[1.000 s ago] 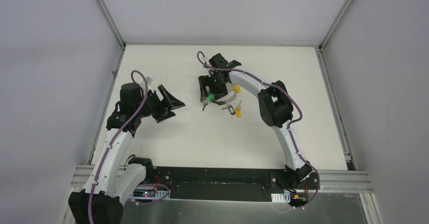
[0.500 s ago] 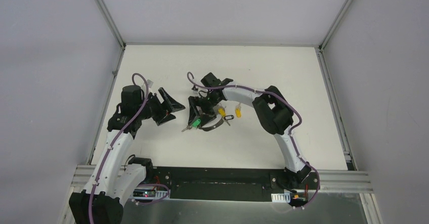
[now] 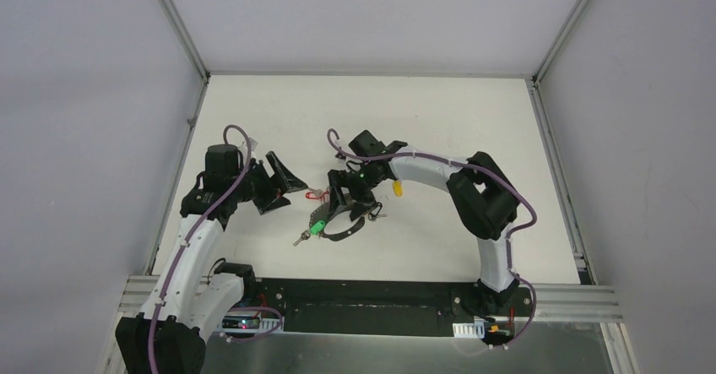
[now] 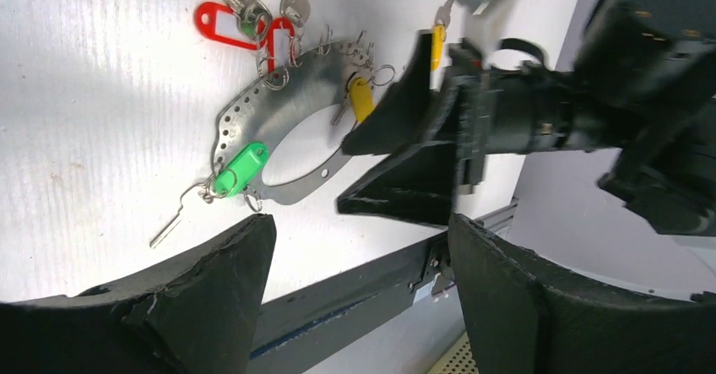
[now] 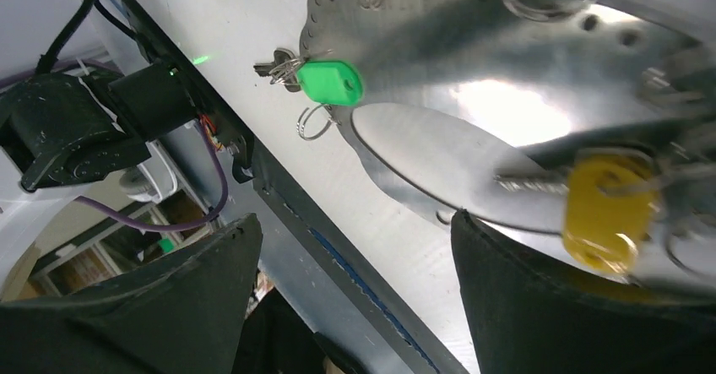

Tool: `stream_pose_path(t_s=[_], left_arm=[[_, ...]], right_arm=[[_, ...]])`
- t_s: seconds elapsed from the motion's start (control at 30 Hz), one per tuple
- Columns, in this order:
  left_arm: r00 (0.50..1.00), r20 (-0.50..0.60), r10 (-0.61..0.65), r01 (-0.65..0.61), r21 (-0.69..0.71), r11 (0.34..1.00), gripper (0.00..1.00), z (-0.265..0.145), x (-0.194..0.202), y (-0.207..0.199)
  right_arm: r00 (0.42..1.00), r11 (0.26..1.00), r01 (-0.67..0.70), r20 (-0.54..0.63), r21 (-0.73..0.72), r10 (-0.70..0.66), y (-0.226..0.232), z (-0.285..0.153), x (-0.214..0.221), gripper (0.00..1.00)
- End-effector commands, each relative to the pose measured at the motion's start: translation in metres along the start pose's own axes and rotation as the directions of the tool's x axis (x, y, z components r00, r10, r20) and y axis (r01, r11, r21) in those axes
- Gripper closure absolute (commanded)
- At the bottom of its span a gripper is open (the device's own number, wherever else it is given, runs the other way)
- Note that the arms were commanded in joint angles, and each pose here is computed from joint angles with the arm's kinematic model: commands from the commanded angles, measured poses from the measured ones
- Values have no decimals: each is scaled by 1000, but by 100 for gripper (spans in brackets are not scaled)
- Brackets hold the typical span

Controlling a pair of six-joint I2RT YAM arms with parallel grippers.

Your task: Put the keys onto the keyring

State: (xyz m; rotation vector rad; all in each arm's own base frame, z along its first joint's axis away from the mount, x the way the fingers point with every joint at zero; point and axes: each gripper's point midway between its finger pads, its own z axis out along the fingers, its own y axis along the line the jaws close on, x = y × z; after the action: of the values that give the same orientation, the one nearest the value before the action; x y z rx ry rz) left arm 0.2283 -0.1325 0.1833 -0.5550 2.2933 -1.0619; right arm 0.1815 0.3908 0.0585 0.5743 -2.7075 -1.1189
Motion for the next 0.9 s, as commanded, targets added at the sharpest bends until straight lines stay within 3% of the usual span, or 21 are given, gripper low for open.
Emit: stream_pose_path(t_s=[0.0, 0.2, 0.4, 0.6, 0.87], left_arm=[[999, -30, -12, 10, -54, 998, 24, 7, 6, 19], [989, -123, -86, 68, -144, 987, 26, 23, 30, 56], [961, -241, -134, 75, -239, 968, 31, 39, 51, 89], [941, -314, -125, 32, -285, 958, 34, 53, 65, 101], [930, -364, -48, -53, -264, 963, 39, 72, 70, 82]], right_arm=[[989, 996, 17, 142, 83, -28, -6, -34, -16, 16], [987, 966, -6, 155, 259, -35, -47, -44, -15, 17], [991, 946, -35, 131, 324, -8, -76, -37, -2, 21], [995, 943, -48, 97, 328, 17, -87, -30, 10, 27], [997, 967, -74, 37, 244, 68, -78, -19, 34, 42]])
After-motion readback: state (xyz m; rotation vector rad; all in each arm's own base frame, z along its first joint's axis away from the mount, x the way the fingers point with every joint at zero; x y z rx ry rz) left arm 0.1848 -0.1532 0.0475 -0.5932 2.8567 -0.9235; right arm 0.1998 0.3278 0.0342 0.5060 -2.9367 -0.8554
